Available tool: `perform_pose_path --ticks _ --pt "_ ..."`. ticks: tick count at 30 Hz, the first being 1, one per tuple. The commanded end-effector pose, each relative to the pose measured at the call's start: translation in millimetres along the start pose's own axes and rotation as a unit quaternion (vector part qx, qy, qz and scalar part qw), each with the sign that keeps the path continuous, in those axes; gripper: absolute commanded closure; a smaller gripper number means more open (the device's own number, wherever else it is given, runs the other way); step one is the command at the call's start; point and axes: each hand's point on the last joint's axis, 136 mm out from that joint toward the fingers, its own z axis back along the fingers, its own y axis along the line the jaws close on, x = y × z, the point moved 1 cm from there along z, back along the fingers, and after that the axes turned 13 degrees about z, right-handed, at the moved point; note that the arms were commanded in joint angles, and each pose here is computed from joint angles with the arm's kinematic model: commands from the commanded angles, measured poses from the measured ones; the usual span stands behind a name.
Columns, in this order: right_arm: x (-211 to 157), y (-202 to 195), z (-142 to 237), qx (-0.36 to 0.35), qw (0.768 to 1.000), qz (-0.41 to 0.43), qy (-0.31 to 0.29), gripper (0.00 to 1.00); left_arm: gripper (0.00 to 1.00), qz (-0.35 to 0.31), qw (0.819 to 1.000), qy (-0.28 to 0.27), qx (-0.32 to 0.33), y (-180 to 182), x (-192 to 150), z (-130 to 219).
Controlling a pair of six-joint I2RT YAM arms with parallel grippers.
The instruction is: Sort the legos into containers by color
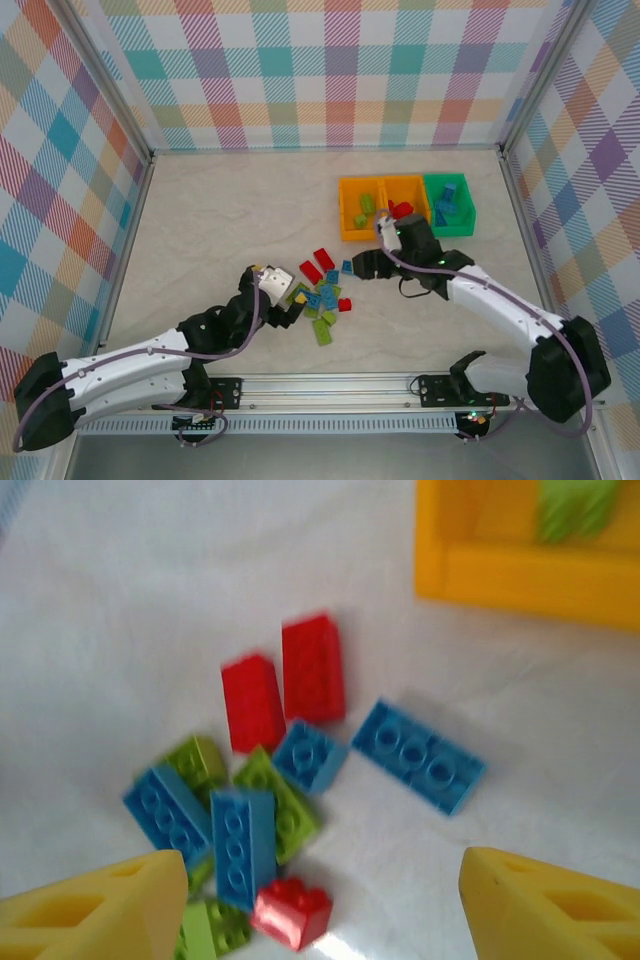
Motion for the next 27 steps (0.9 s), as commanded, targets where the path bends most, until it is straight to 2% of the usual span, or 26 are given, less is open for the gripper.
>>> perform_pose_path --ticks 1,4,5,8,11,15,19,21,24,27 --pt "-24.7 -12.4 -16.9 -0.037 0.995 0.065 0.071 0.25 0.0 0.004 0.998 -0.022 -0.058 -13.6 17.4 12.7" --pt "-24.1 -19.4 -33.5 -0.057 0.985 0.128 0.097 0.18 0.0 -0.013 0.994 -0.034 -0.101 -22.3 10.4 19.1" --pt "-25.4 -17.6 -41.2 -0.049 0.981 0.153 0.111 0.12 0.0 -0.015 0.994 -0.039 -0.1 -21.2 9.5 19.7" --pt "-24.3 -16.6 -58.8 -0.038 0.969 0.201 0.137 0.04 0.0 -0.025 0.995 -0.04 -0.085 -16.5 8.0 18.4" --pt "-21.1 -20.2 -74.8 -0.033 0.961 0.227 0.152 0.02 0.0 -0.03 0.995 -0.029 -0.091 -19.9 6.1 16.0" --pt "-24.9 -20.8 -94.5 -0.013 0.954 0.238 0.184 0.03 0.0 -0.035 0.995 -0.014 -0.095 -24.3 1.8 10.5" --pt "-33.9 -27.6 -103.4 -0.019 0.947 0.237 0.215 0.12 0.0 -0.046 0.995 0.008 -0.091 -27.4 -3.5 2.7" --pt "-36.4 -28.7 -103.1 -0.022 0.948 0.228 0.221 0.21 0.0 -0.048 0.994 0.014 -0.102 -32.6 -5.1 0.4" --pt "-42.7 -35.7 -100.5 -0.045 0.949 0.209 0.233 0.41 0.0 -0.049 0.992 0.019 -0.111 -37.1 -6.8 -2.0" --pt "-49.6 -43.3 -94.7 -0.072 0.949 0.192 0.24 0.47 0.0 -0.052 0.992 0.023 -0.111 -37.8 -8.1 -3.6"
